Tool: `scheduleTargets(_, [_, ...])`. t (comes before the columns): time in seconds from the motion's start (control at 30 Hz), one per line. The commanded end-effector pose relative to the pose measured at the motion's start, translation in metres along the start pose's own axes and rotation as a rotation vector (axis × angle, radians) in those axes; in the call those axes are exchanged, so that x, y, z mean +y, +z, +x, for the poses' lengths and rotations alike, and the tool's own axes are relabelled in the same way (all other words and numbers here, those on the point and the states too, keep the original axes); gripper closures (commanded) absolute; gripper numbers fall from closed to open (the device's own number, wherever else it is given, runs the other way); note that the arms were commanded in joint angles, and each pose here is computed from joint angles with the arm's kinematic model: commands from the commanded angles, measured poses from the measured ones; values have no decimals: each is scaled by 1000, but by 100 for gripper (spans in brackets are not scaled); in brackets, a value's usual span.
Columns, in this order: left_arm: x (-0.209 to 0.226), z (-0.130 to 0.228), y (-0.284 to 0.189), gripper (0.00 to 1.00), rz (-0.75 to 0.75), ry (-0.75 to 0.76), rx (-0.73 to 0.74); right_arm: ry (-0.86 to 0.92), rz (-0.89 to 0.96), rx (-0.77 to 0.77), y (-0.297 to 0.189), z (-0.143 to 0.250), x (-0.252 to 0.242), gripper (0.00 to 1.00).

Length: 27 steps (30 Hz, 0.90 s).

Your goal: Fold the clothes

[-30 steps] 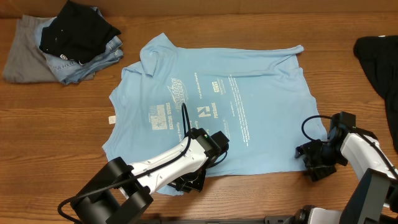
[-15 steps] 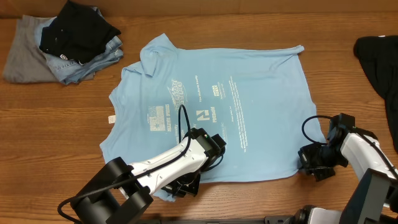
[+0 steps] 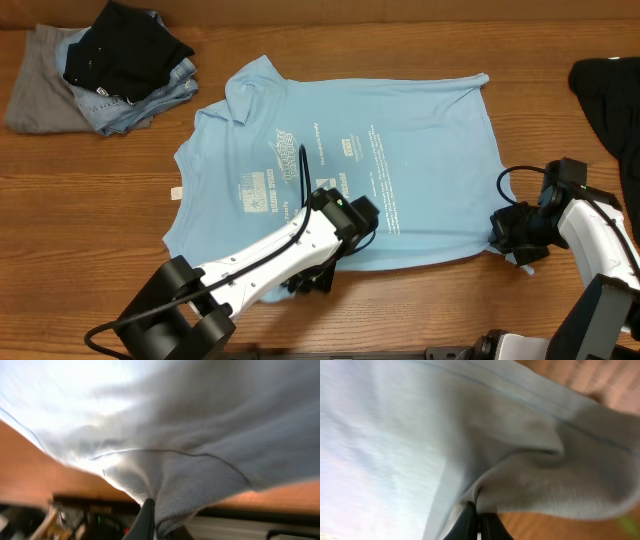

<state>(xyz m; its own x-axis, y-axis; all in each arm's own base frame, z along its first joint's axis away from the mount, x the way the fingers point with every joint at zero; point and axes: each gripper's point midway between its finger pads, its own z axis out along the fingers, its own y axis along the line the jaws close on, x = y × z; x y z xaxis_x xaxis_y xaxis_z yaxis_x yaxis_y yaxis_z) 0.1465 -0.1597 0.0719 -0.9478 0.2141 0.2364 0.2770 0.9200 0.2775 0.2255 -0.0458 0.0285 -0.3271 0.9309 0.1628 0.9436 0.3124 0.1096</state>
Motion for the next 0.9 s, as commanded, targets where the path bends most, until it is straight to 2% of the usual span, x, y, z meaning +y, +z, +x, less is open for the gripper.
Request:
scheduleTargets(0.0, [16,-41,-17,96,-76,-39,-173,0,-82,-10,-6,-6,21,96])
scheduleTargets(0.37, [58,-76,-15,96,-116,-167,-236,-120,-351,-33,-19,-13,83,96])
scheduleTargets(0.57, [71,-96,-14,96,-81,-249,-274,-226,-416,-73,-21,-2,112,96])
scheduleTargets(0.87, [81,-121,-17,93,-66,-279,-356,-377,-474,-152,-24,22,149,96])
